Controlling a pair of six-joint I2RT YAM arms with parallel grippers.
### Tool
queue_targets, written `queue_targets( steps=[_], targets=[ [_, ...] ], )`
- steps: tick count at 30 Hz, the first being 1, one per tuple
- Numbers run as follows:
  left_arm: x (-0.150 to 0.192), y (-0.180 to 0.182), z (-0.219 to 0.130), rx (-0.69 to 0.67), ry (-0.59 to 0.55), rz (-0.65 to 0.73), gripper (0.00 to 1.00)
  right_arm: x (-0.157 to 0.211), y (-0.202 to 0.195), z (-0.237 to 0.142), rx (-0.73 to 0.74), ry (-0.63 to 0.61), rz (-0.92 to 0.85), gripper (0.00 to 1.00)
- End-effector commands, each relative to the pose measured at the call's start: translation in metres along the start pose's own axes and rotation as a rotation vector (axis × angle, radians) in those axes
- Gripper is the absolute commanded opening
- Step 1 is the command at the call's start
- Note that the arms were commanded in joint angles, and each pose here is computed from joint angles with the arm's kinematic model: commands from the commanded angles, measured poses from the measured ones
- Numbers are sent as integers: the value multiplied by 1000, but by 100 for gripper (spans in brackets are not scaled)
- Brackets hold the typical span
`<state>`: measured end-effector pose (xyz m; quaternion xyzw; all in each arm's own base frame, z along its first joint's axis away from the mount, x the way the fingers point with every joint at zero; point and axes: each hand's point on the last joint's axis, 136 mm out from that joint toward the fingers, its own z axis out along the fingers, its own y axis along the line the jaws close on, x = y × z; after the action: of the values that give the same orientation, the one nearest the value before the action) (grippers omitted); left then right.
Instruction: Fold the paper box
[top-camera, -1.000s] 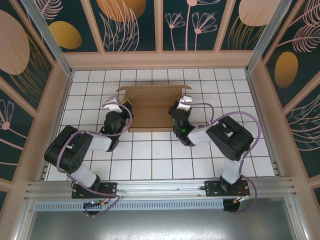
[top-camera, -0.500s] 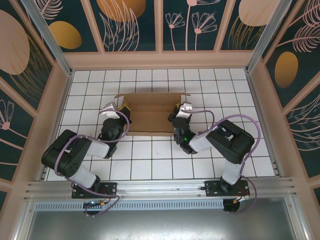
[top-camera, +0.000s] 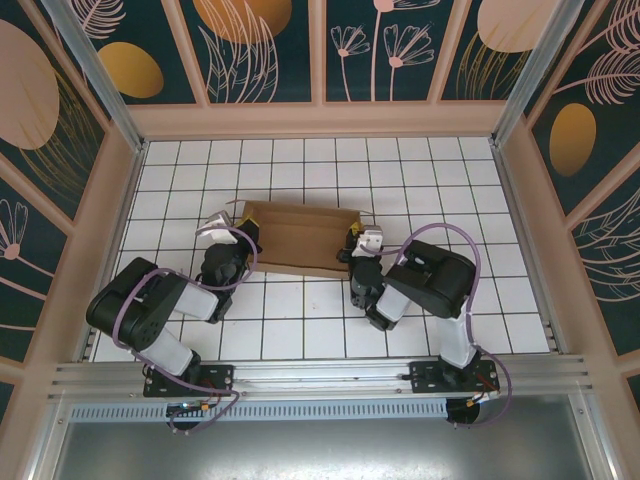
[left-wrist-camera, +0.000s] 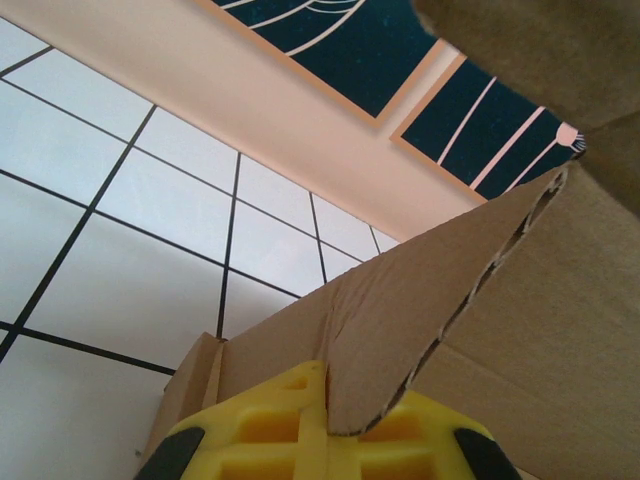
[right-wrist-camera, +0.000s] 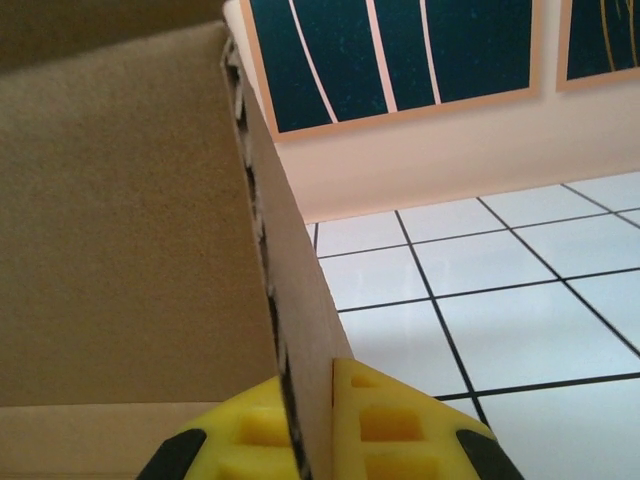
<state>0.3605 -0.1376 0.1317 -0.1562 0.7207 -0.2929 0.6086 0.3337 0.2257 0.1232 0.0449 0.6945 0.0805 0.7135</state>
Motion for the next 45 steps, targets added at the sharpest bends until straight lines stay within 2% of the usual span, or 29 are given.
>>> queue_targets(
  steps=[1,9,20,37,42,45],
  targets=[
    [52,22,-11,-63,189,24,3,24,4,-11,-52,37,-74,0],
    [61,34,-14,-102,210,20,1,33,1,-13,-64,58,-111,3],
    [59,46,-21,-152,192,35,0,36,1,-21,-106,78,-157,13],
    [53,59,-17,-232,147,45,0,12,8,-51,-264,65,-223,59],
    [51,60,-15,-241,140,53,0,0,3,-66,-280,55,-201,61],
    [49,59,-13,-242,136,60,0,-7,-9,-67,-229,43,-195,57]
  ],
)
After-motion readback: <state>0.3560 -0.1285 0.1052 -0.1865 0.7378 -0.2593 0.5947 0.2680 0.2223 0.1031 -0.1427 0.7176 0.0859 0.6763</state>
